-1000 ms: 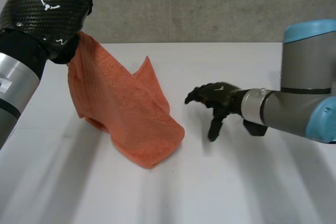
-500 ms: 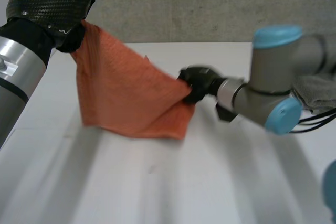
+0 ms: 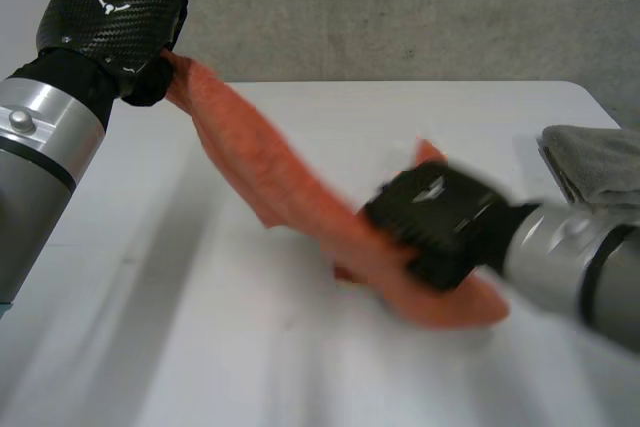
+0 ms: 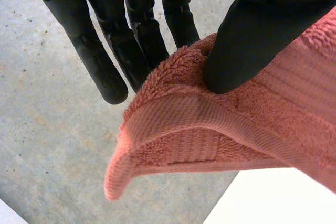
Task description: Fold the laundry.
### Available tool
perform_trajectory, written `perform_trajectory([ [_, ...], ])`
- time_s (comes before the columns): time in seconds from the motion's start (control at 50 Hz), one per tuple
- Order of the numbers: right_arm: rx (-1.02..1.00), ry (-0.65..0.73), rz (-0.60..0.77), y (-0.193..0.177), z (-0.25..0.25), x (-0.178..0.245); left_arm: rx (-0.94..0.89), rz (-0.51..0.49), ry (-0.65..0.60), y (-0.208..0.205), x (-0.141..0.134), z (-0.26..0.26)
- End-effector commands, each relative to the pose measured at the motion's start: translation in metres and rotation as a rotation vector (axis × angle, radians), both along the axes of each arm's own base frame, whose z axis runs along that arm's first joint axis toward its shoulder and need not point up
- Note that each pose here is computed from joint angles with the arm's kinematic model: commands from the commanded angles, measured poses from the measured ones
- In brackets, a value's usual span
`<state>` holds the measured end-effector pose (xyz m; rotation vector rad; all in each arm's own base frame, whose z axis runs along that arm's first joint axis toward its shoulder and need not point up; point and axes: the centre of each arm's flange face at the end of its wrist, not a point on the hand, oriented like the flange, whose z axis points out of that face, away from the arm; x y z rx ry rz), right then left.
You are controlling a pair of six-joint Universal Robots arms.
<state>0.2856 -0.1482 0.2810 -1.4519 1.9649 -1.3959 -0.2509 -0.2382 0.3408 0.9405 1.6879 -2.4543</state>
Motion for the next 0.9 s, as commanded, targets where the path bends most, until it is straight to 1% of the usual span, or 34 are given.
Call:
perform_trajectory([
  [0.02,0.207,-0.038,0.103,0.030,-0.049,0.048,0.010,0.002,-0.008,-0.002,0.000,-0.004],
  [0.1,0.210,-0.050,0.083,0.026,-0.046,0.052,0.023,0.008,-0.013,-0.004,0.001,-0.008],
  [0.14,0.192,-0.064,0.070,0.018,-0.041,0.051,0.027,0.013,-0.016,-0.004,0.003,-0.010],
  [0.22,0.121,-0.083,-0.047,-0.033,-0.027,0.032,0.028,0.025,-0.023,-0.005,0.006,-0.012],
  [0.24,0.098,-0.059,-0.082,-0.048,-0.023,0.021,0.024,0.025,-0.021,-0.004,0.006,-0.010],
  [0.28,0.081,-0.015,-0.105,-0.059,-0.022,0.010,0.020,0.027,-0.018,-0.004,0.007,-0.008],
  [0.3,0.062,0.035,-0.112,-0.066,-0.022,0.001,0.006,0.029,-0.014,-0.002,0.008,-0.004],
  [0.34,0.013,0.090,-0.127,-0.078,-0.020,-0.008,-0.009,0.028,-0.006,0.001,0.009,0.001],
  [0.4,-0.014,0.111,-0.160,-0.086,-0.022,-0.012,-0.019,0.028,-0.002,0.004,0.010,0.005],
  [0.54,-0.075,0.125,-0.257,-0.125,-0.060,-0.009,-0.040,0.029,0.011,0.012,0.014,0.013],
  [0.62,-0.037,0.128,-0.285,-0.145,-0.094,-0.005,-0.066,0.026,0.021,0.021,0.017,0.020],
  [0.7,0.024,0.111,-0.311,-0.159,-0.116,-0.002,-0.098,0.022,0.036,0.028,0.018,0.030],
  [0.84,0.074,0.083,-0.368,-0.181,-0.136,-0.005,-0.142,0.017,0.053,0.037,0.020,0.043],
  [0.9,0.070,0.077,-0.374,-0.186,-0.137,-0.006,-0.147,0.019,0.051,0.037,0.021,0.044],
])
